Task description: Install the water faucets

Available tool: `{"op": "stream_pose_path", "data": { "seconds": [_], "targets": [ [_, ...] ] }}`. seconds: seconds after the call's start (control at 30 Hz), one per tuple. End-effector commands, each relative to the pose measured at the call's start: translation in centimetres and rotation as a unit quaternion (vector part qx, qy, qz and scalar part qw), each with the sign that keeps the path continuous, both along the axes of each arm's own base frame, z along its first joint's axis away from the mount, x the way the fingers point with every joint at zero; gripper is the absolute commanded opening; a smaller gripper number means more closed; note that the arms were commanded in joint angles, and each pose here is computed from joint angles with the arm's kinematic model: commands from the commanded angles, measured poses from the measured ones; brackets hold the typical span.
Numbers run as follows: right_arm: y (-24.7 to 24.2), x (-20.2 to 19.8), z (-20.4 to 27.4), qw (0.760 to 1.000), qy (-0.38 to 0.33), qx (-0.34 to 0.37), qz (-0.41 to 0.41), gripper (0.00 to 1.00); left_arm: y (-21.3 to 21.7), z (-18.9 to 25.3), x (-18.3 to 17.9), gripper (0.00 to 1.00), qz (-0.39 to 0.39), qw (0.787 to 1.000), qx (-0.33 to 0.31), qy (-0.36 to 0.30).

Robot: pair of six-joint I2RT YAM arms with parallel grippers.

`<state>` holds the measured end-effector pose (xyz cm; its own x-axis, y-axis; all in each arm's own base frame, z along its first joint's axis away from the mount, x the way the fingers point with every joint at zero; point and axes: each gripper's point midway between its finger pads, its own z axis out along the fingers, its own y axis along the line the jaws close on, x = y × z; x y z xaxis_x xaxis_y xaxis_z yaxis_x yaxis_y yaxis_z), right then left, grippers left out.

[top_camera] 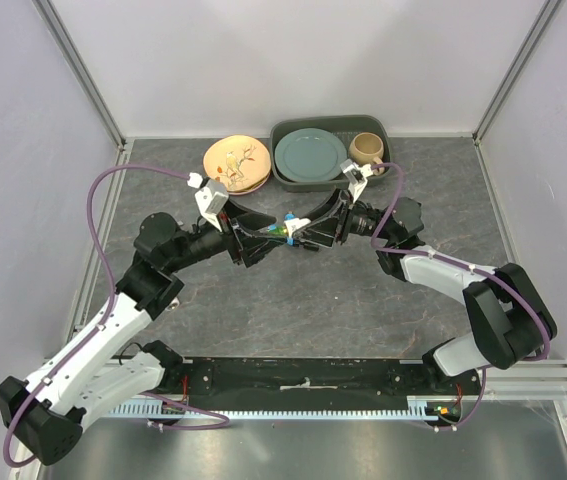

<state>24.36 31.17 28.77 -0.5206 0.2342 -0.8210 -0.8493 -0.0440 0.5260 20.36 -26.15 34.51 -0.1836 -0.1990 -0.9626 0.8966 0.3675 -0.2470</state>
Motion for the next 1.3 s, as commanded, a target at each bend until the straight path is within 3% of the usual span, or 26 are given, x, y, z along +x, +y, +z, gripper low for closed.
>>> {"op": "stream_pose_path", "data": {
  "seconds": [0.0,0.27,0.7,1.27],
  "targets": [
    [0.2,1.0,1.1,0.999,-0.028,0.005,-0.024,0.00,-0.7,1.5,-1.3,0.64,-0.046,0.999,-0.002,-0.012],
    [0.1,1.3,1.1,0.999,-0.023,0.002,-0.034,0.00,-2.1,-1.1,-1.4,0.59,-0.077,0.996,0.029,0.038],
    [-0.1,2.0,1.5,0.998,-0.003,0.017,-0.060,0.00,-3.9,-3.0,-3.3,0.54,-0.112,0.991,0.042,0.064],
    [-1.8,2.1,3.4,0.993,0.013,0.079,-0.088,0.00,-3.7,-5.4,-3.0,0.56,-0.070,0.994,0.030,0.082]
  ]
}}
